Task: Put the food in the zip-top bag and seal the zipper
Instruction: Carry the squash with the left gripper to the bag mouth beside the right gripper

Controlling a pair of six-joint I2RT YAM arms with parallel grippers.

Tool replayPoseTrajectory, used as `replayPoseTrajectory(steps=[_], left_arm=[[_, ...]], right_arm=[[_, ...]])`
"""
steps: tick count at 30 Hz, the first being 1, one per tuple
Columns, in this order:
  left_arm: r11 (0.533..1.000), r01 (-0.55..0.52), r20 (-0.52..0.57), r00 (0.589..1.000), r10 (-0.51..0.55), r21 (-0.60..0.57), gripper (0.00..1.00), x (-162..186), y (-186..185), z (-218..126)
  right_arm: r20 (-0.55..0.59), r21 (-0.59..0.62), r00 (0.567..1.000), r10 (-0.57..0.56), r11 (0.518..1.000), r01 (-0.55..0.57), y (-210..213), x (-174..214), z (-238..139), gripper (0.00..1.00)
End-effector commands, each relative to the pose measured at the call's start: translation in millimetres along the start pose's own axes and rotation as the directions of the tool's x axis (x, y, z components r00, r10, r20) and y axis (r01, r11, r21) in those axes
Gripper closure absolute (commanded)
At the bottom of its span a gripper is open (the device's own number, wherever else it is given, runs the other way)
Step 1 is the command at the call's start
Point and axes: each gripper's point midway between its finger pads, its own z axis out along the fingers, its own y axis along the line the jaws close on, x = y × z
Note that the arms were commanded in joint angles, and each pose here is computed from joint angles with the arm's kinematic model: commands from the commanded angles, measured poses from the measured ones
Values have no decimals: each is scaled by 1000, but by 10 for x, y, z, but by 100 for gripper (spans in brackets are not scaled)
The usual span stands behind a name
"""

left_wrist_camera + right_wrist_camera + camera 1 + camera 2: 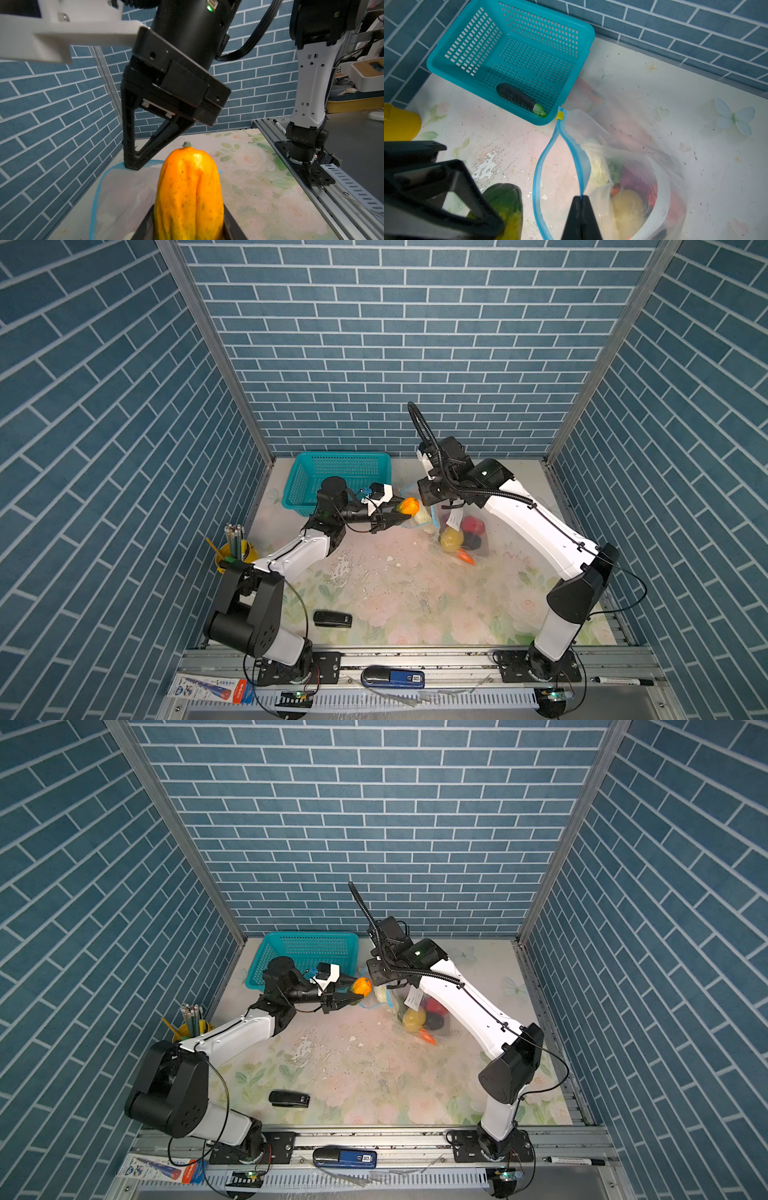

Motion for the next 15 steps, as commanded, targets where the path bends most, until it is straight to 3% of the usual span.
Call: replayPoseTrajectory(steps=[1,15], left_arm=[[998,-51,57,997,48,48,74,-174,16,37],[996,-14,95,995,5,94,75,-114,182,156]], right_arm=[[41,-19,999,28,999,-27,-11,-51,-167,100],[53,-40,998,38,999,-36,14,-50,-201,100]])
